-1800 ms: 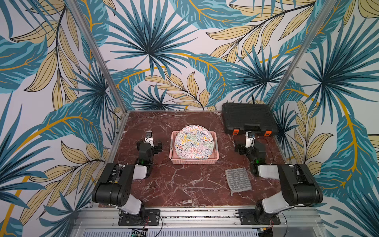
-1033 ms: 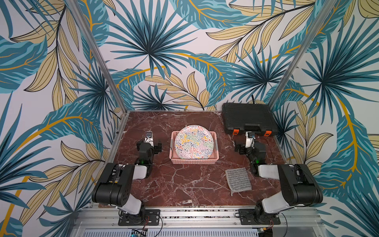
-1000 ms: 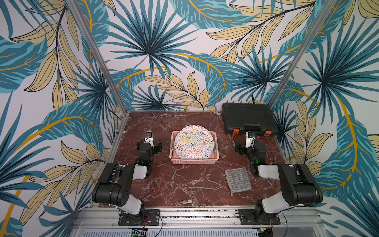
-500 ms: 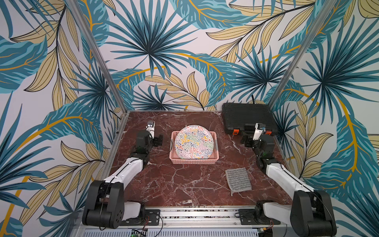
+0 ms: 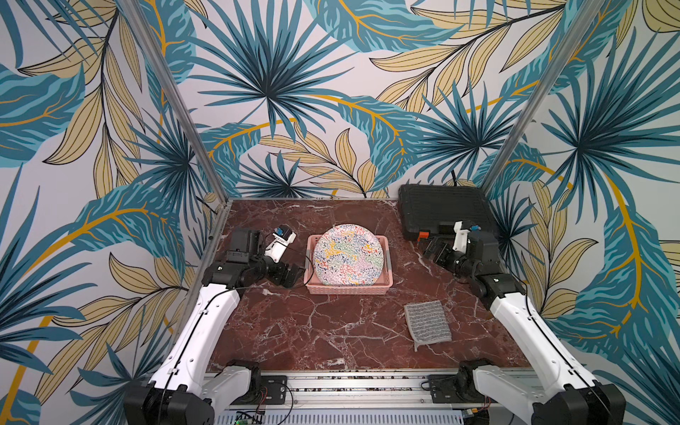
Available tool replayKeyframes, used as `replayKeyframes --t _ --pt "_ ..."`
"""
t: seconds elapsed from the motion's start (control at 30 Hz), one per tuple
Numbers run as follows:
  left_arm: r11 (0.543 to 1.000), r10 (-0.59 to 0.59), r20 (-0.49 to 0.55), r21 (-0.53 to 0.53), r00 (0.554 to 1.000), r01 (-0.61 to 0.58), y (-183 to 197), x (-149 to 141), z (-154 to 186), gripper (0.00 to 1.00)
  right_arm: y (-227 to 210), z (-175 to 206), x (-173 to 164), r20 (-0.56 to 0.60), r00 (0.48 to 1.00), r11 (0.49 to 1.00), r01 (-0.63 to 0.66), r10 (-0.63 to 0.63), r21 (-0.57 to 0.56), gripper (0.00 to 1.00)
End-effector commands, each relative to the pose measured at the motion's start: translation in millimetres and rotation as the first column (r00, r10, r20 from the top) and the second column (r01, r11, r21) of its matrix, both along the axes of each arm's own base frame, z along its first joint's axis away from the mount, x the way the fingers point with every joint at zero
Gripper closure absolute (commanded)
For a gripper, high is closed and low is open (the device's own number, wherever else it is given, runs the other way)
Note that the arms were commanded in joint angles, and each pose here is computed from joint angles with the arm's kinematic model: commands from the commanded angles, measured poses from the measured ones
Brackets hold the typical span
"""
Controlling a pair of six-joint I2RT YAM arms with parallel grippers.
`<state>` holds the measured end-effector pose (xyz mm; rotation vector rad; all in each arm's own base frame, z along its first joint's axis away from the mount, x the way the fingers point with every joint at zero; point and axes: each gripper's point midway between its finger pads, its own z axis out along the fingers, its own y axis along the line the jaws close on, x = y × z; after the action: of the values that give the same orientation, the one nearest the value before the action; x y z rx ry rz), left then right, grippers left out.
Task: Wipe the wet plate dry
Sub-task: Pick up the plate from the bin.
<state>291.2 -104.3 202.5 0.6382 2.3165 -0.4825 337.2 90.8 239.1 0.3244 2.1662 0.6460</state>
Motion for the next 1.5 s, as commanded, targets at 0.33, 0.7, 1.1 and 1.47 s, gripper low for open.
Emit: replayKeyframes --t 0.33,0.7,1.1,1.47 --pt "0.998 -0.037 -0.351 -0.068 0.935 0.015 -18.6 -4.1 -58.5 0.0 102.4 -42.3 -19.1 -0.293 0.872 0.875 -0.452 0.392 -0.174 0.11" --pt "0.999 0.015 -0.314 -0.034 0.949 -0.027 -18.9 26.7 -69.7 0.0 118.8 -82.3 44.3 -0.36 0.851 0.804 -0.498 0.382 -0.324 0.19" --pt "0.996 -0.01 -0.29 -0.085 0.957 -0.015 -32.0 37.6 -82.6 0.06 131.5 -106.6 85.3 -0.347 0.848 0.763 -0.519 0.401 -0.387 0.26" --pt "0.997 0.037 -0.292 -0.047 0.956 -0.053 -29.4 50.0 -102.4 0.08 128.5 -116.7 106.0 -0.344 0.853 0.741 -0.515 0.393 -0.431 0.28"
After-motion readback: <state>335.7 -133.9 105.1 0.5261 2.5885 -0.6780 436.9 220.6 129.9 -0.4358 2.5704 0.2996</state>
